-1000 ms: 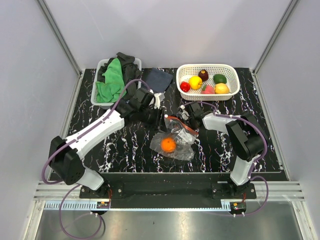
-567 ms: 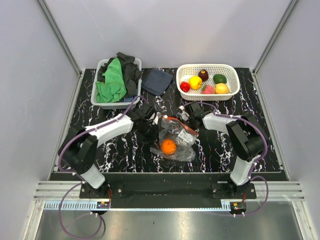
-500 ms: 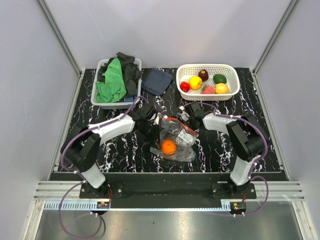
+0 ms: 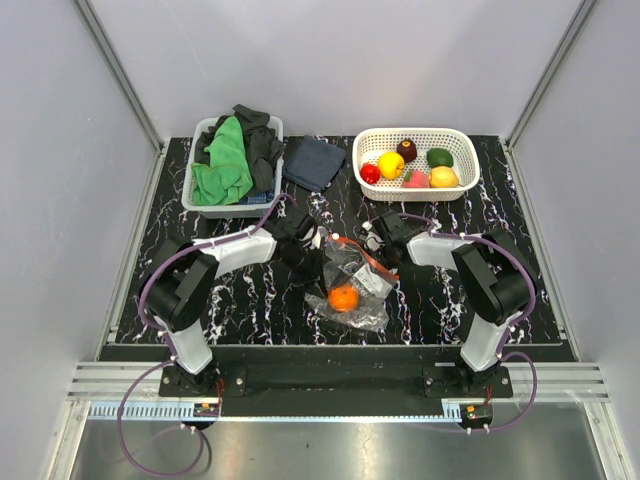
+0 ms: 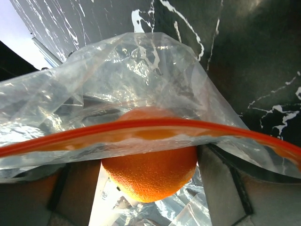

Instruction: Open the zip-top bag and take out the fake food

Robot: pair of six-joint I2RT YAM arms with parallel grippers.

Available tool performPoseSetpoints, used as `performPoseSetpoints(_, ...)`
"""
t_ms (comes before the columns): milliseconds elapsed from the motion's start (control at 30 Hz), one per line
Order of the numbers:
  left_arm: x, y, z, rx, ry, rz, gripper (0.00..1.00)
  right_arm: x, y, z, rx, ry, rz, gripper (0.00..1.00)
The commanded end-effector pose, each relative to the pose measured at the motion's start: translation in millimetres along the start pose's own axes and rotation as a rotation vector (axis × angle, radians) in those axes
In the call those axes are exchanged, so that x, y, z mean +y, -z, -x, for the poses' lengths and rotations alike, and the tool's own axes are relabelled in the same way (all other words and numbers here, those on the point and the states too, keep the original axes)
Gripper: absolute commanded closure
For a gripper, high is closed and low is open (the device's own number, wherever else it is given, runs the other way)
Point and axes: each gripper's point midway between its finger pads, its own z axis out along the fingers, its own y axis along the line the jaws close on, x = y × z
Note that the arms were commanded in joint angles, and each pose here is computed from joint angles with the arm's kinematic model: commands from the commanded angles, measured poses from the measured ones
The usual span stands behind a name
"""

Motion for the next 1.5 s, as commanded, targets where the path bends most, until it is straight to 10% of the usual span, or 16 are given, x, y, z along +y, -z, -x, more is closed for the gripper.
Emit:
performPoseSetpoints(0, -16.2, 4.0, 16.5, -0.052, -0.031, -0.062, 0.87, 15.4, 7.3, -7.4, -0.011, 0.036, 0.018, 0.25)
performPoseSetpoints(400, -26.6, 39.6, 13.0, -0.123, -0.088, -0.044, 0.69, 33.2, 25.0, 11.0, -0.115, 0.063, -0.023, 0.91)
performPoseSetpoints(1467, -100.9, 151.3, 12.7, -0.426, -0.263, -0.218, 0.43, 62.3, 108.8, 79.2, -0.376, 0.358, -0.336, 1.00)
